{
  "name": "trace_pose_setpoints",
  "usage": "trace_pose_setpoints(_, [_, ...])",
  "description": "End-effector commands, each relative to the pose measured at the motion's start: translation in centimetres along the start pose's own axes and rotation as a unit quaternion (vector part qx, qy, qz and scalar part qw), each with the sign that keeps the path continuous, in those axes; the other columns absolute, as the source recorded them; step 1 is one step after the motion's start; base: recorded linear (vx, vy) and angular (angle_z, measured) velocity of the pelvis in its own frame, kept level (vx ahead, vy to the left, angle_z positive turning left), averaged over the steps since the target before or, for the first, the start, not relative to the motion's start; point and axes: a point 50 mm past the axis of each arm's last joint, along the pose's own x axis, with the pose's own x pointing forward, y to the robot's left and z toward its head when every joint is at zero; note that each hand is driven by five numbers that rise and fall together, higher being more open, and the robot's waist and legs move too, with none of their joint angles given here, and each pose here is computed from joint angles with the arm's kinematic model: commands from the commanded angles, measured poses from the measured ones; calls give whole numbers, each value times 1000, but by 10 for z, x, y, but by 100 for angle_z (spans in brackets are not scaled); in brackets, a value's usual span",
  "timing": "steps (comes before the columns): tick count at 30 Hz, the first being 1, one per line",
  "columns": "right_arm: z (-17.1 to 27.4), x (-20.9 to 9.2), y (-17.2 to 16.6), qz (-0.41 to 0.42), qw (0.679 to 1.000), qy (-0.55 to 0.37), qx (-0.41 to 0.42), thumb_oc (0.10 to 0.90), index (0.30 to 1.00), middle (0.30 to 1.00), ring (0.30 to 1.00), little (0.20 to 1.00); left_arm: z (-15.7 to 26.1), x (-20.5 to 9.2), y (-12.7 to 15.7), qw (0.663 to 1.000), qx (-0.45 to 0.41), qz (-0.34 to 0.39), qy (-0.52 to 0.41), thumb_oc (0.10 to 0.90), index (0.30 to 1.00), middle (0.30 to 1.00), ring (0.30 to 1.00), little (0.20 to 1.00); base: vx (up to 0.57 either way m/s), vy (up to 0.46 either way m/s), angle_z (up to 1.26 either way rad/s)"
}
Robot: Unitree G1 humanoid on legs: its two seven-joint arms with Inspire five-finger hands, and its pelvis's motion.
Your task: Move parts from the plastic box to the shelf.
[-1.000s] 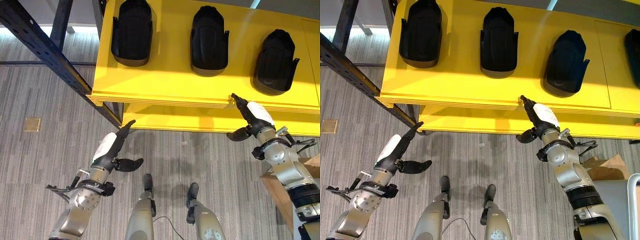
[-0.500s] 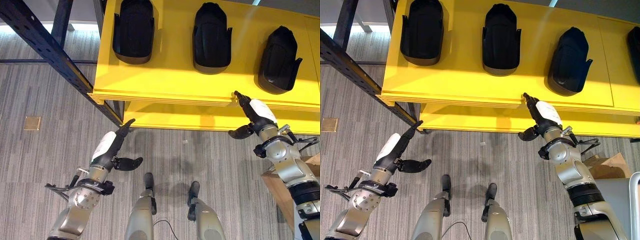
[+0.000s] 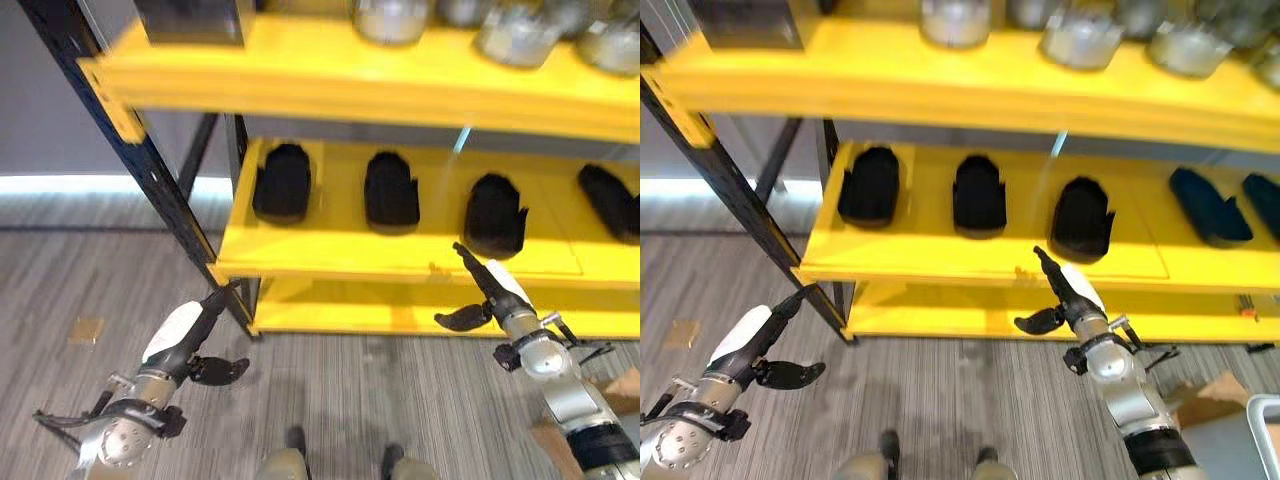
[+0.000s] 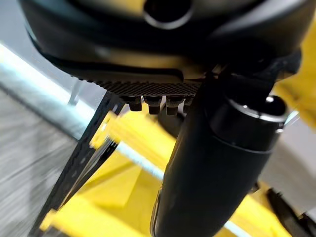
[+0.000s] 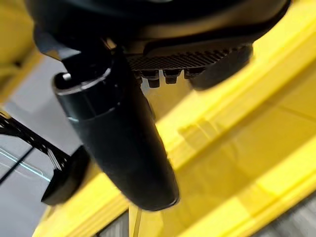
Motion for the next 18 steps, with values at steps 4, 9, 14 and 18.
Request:
trace_pose_setpoints(4, [14, -4, -63, -86, 994, -45, -57, 900, 1000, 1000, 1000, 1000, 20, -9, -10, 996, 11, -60, -68, 900, 1000, 1000, 1000, 1000, 7, -41, -18])
trace_pose_setpoints(9, [10, -11, -78, -98, 991, -37, -79, 900, 1000, 1000, 1000, 1000, 20, -11, -12, 995, 8, -76, -69, 900, 1000, 1000, 1000, 1000, 3, -49, -18])
trace_pose_setpoints(14, [8, -17, -84, -98, 990, -32, -93, 900, 1000, 1000, 1000, 1000, 20, -13, -15, 994, 4, -85, -68, 900, 1000, 1000, 1000, 1000, -2, -35, -14])
trace_pose_setpoints(18, [6, -21, -84, -96, 990, -30, -96, 900, 1000, 1000, 1000, 1000, 19, -15, -16, 994, 5, -88, -65, 900, 1000, 1000, 1000, 1000, 7, -32, -8])
